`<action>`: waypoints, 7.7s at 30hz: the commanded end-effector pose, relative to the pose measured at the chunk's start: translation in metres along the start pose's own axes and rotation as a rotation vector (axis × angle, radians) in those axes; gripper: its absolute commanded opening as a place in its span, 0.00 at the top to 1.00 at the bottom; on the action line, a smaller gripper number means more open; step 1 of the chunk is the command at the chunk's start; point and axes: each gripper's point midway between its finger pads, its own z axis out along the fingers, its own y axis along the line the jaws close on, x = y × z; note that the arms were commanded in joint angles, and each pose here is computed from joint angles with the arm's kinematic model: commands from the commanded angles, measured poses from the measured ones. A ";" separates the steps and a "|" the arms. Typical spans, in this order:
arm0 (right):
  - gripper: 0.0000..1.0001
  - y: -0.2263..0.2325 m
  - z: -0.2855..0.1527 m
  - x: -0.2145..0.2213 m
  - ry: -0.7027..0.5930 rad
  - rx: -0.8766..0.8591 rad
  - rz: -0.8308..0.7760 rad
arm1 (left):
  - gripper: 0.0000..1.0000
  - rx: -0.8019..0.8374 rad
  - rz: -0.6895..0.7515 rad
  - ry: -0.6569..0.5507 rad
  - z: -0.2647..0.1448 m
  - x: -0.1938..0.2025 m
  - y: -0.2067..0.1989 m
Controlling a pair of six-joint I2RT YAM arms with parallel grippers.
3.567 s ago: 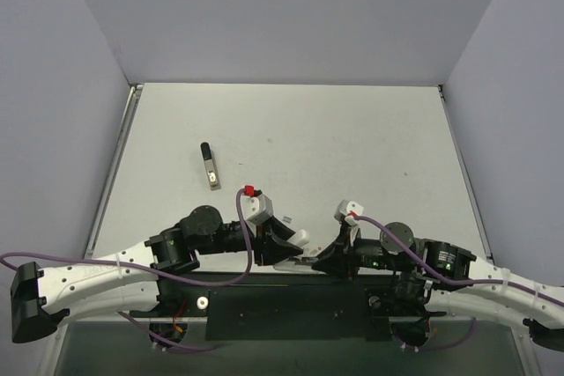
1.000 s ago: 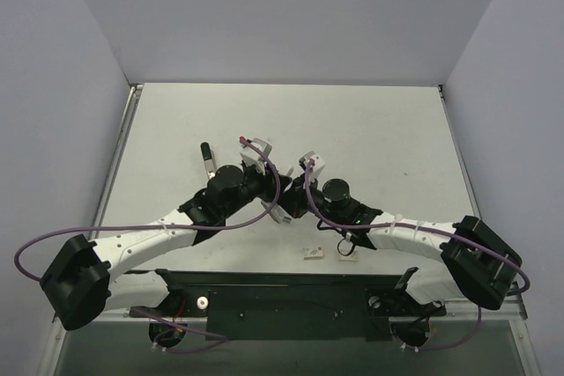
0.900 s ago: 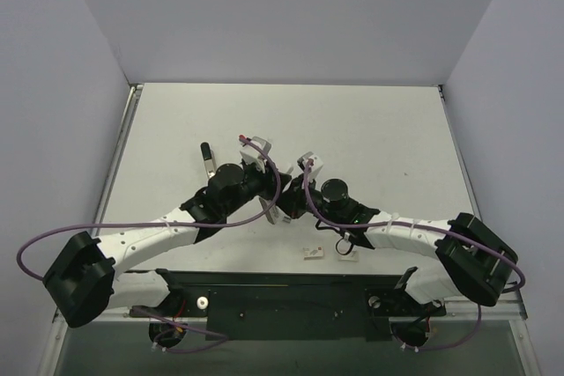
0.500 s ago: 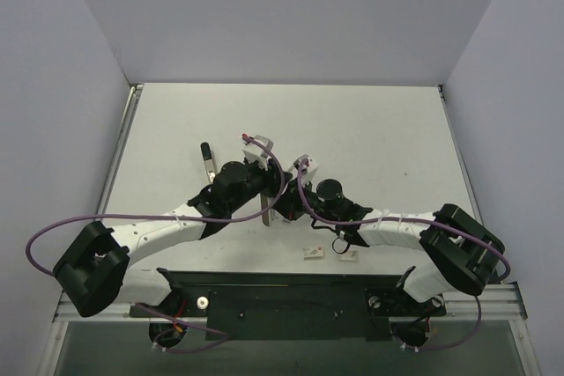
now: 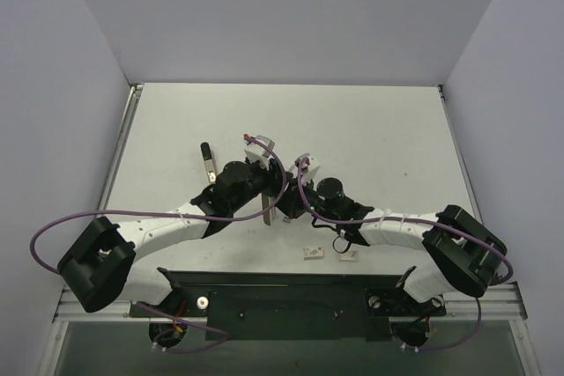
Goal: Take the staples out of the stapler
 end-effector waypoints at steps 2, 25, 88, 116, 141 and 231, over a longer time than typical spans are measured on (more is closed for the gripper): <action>1.00 0.046 -0.005 -0.052 -0.136 -0.157 -0.018 | 1.00 0.031 -0.008 -0.145 0.005 -0.049 -0.014; 1.00 0.076 0.000 -0.048 -0.148 -0.345 0.167 | 1.00 -0.030 -0.020 -0.041 0.024 -0.010 0.002; 1.00 0.021 -0.100 -0.072 -0.195 0.208 -0.127 | 1.00 0.193 -0.106 -0.238 -0.086 -0.105 -0.057; 1.00 0.086 -0.121 -0.073 -0.141 -0.085 -0.236 | 1.00 0.727 -0.144 -0.103 -0.146 -0.062 -0.134; 1.00 0.166 -0.092 -0.182 -0.246 -0.262 -0.352 | 1.00 0.811 -0.056 0.155 -0.142 0.019 -0.170; 0.82 0.018 -0.127 -0.021 0.015 0.170 -0.197 | 0.38 -0.586 -0.126 0.417 0.041 0.095 0.182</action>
